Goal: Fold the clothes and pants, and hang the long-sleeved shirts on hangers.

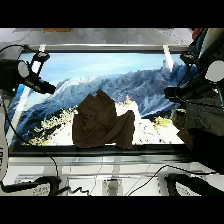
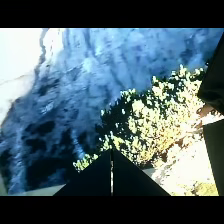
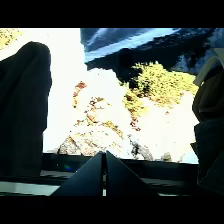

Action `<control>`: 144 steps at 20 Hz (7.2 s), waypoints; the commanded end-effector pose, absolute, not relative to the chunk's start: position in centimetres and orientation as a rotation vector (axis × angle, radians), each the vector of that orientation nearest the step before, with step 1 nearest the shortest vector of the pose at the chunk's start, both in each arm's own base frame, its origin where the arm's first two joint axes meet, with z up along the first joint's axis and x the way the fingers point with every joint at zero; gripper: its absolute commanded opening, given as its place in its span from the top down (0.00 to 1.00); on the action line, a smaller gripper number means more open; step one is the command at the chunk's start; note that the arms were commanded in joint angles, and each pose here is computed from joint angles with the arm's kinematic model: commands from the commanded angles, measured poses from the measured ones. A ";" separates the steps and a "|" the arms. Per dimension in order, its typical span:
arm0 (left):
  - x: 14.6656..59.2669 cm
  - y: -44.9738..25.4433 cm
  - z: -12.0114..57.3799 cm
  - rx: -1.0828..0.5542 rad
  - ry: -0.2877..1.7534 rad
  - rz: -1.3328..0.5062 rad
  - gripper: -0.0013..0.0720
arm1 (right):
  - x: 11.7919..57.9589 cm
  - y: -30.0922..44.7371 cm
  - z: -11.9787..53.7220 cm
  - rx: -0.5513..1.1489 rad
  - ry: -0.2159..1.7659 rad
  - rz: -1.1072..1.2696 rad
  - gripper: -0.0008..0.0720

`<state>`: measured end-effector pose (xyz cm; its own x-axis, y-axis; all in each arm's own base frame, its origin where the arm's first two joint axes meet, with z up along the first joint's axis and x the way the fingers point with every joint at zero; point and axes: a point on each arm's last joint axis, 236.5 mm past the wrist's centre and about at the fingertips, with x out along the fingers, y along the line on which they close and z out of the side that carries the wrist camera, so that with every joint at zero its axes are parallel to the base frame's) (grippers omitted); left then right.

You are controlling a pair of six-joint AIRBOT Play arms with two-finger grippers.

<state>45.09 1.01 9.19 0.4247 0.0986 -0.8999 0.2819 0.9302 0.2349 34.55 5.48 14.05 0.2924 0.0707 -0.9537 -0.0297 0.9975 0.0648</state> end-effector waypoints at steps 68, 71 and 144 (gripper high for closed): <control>46.1 -1.9 4.9 0.269 1.196 -0.215 0.18 | 32.2 39.5 -6.4 0.470 1.457 0.506 0.96; 46.2 -2.3 2.5 0.251 1.247 -0.232 0.18 | 32.5 34.8 -3.6 0.241 1.404 0.515 0.96; 41.1 7.9 32.2 -0.163 0.391 -0.067 0.97 | 35.8 3.3 21.0 0.275 0.509 0.069 0.97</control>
<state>41.80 8.46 33.60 0.9472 -0.0722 -0.3125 0.0170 0.9842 -0.1760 37.49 -1.37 24.27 0.9417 -0.0624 -0.3307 0.1659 0.9410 0.2948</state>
